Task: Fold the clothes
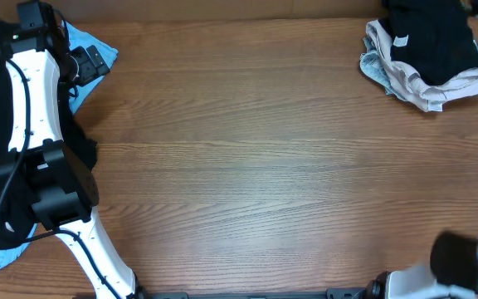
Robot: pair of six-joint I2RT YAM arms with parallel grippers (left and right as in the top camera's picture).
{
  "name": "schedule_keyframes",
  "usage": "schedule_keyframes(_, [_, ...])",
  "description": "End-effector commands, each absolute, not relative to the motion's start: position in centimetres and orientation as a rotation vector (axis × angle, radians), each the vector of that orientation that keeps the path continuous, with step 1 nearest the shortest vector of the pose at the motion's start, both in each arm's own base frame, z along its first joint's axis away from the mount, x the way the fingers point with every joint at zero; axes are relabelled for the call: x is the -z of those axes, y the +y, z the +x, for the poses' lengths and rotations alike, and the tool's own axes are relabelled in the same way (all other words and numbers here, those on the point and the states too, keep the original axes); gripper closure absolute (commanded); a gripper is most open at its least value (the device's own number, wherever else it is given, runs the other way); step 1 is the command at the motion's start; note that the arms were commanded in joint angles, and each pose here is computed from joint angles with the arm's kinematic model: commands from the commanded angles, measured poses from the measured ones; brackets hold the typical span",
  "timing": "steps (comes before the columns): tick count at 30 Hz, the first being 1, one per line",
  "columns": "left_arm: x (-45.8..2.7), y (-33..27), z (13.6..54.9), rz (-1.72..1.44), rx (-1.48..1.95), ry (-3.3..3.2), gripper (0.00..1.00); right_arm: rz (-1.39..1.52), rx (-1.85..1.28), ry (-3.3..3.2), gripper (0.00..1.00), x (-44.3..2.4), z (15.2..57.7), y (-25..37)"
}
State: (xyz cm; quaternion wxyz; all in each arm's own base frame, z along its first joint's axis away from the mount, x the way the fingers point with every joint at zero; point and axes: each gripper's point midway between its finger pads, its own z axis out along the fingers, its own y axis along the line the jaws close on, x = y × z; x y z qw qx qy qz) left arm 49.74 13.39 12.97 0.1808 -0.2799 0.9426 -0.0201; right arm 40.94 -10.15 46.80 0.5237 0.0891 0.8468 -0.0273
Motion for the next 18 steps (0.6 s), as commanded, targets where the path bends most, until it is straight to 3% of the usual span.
schedule_keyframes(1, [-13.6,13.0,50.0,-0.791,0.072,2.646,0.0,0.218,0.042,2.087,0.0,-46.2,38.4,-9.0])
schedule_keyframes(8, [-13.6,13.0,50.0,-0.791,0.072,2.646,0.0,0.243,0.018,2.215,0.0,-44.3,34.4,-7.8])
schedule_keyframes(18, [-13.6,13.0,50.0,-0.792,0.072,2.646,0.0,0.255,0.007,2.272,0.0,-43.1,33.9,-7.7])
